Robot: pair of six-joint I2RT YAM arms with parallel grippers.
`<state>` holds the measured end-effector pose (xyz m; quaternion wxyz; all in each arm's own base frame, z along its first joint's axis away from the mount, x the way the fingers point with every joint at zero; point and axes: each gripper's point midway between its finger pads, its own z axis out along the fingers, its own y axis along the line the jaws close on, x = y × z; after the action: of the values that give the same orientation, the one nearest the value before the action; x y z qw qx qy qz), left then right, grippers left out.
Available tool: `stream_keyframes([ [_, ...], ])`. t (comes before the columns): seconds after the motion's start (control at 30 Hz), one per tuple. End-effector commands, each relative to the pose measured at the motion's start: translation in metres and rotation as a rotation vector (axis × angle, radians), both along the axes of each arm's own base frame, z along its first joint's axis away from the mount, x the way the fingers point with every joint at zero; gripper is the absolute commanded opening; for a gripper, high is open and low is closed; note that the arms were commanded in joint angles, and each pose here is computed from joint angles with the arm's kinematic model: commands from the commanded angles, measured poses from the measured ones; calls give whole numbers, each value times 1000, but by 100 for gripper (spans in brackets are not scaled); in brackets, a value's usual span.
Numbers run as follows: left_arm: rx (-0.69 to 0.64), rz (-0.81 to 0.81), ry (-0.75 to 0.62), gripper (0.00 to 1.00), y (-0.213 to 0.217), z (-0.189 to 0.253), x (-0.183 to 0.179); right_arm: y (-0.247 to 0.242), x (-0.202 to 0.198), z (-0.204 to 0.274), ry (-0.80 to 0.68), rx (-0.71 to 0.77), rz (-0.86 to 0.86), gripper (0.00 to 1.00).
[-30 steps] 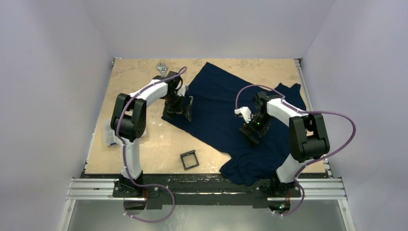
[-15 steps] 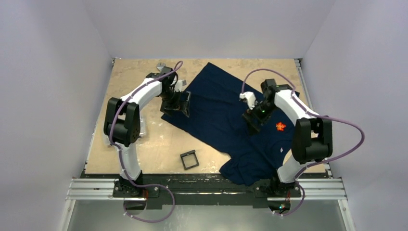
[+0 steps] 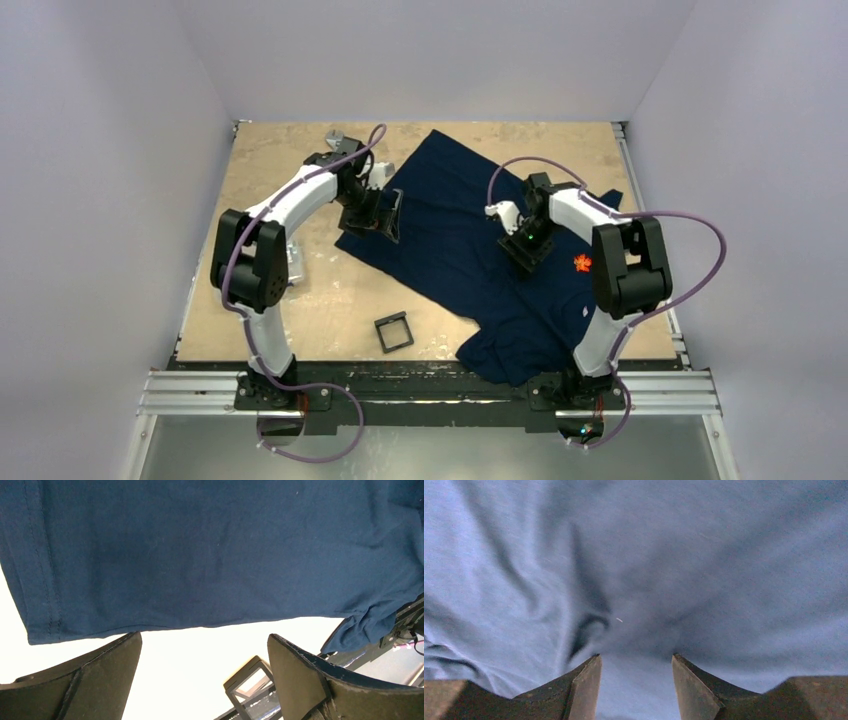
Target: Remove the brooch from the garment
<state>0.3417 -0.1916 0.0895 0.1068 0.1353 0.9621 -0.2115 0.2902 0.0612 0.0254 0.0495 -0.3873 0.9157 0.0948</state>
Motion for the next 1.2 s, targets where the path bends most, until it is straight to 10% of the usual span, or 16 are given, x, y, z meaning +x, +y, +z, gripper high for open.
stream_keyframes([
  [0.0,-46,-7,-62,96,3,23,-1,39,-18,-3,15,40,88,57],
  [0.43,-123,-17,-93,96,14,51,-14,167,-37,40,118,435,212,59],
  [0.77,-203,-131,-200,93,-26,72,-11,50,-12,81,-69,331,-109,60],
  [1.17,-189,-264,-262,91,-72,79,-25,-23,-16,40,75,309,-389,56],
])
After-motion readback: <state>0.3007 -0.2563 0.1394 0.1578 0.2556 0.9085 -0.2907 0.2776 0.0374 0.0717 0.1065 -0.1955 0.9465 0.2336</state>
